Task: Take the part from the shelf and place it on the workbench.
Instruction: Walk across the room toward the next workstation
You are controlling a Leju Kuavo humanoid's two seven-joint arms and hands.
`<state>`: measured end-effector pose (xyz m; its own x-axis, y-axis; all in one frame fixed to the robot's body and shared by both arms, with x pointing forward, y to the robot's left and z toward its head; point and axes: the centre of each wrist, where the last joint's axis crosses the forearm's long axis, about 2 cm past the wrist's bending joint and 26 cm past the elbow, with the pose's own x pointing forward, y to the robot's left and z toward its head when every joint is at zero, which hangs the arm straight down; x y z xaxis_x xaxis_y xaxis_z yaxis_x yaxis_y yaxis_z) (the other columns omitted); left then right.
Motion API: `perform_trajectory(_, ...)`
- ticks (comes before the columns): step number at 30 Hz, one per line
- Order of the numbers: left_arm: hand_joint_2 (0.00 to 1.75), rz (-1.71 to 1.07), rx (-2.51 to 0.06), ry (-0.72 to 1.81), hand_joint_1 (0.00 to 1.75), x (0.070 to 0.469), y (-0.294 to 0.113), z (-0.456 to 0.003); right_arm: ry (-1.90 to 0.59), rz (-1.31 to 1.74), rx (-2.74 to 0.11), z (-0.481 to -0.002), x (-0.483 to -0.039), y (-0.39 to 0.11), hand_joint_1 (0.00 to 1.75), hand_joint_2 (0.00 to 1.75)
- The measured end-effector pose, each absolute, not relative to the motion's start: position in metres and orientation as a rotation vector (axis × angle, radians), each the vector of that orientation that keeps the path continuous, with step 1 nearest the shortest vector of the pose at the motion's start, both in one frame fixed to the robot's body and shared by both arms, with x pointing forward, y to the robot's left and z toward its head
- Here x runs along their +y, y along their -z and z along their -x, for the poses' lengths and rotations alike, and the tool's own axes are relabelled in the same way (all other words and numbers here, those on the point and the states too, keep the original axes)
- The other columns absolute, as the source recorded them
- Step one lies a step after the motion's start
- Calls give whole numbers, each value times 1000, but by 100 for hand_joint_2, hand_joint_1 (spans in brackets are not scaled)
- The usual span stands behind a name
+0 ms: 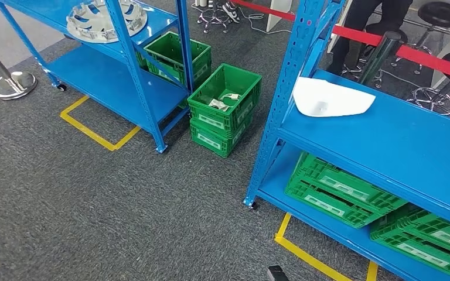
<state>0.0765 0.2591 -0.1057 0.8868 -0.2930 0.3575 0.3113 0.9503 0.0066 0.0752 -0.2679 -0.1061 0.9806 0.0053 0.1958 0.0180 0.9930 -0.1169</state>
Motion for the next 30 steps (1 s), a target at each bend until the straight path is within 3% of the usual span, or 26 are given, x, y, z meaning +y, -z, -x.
perform_trajectory(30,0,54,-367,325,0,257,105,-78,14,116,-179,-73,-268,106,0,0)
